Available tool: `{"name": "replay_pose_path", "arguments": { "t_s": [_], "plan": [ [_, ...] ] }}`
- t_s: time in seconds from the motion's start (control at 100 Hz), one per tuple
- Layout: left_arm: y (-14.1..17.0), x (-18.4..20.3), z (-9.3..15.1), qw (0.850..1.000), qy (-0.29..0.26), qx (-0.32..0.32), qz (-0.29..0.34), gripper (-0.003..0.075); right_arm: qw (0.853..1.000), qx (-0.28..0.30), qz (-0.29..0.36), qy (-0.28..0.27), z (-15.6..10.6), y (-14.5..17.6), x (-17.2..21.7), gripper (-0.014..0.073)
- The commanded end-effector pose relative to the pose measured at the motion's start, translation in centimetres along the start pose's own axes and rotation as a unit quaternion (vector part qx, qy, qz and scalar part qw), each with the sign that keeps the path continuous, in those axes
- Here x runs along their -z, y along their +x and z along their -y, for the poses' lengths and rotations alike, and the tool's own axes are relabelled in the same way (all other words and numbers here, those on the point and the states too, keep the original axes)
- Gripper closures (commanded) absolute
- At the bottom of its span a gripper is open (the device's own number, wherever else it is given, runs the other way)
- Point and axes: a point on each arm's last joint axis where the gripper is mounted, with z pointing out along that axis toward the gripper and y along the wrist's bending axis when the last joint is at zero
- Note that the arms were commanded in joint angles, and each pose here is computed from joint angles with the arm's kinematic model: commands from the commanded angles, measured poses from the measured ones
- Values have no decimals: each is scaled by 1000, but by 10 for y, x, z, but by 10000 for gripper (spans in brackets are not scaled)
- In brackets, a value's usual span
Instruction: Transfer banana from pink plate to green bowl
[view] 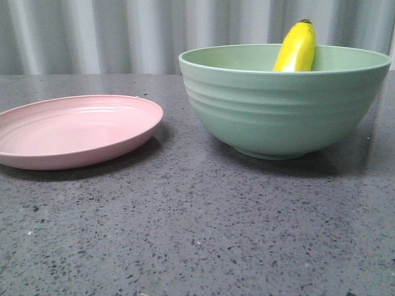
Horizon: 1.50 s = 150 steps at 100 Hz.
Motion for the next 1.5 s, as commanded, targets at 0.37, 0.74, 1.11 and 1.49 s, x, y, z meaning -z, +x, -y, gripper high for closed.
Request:
{"name": "replay_pose_path", "arguments": {
  "t_s": [0.37,0.74,1.11,1.49],
  "plan": [
    [9,2,-1,1000,-8,-4,-29,741,999,9,47,10,1,-15,0,660],
    [9,2,-1,1000,-8,-4,-29,741,999,9,47,10,1,-15,0,660],
    [9,2,-1,1000,-8,-4,-29,741,997,38,56,27,4,-17,0,660],
    [9,2,-1,1000,-8,-4,-29,741,989,42,123,76,13,29,14,660]
  ]
}}
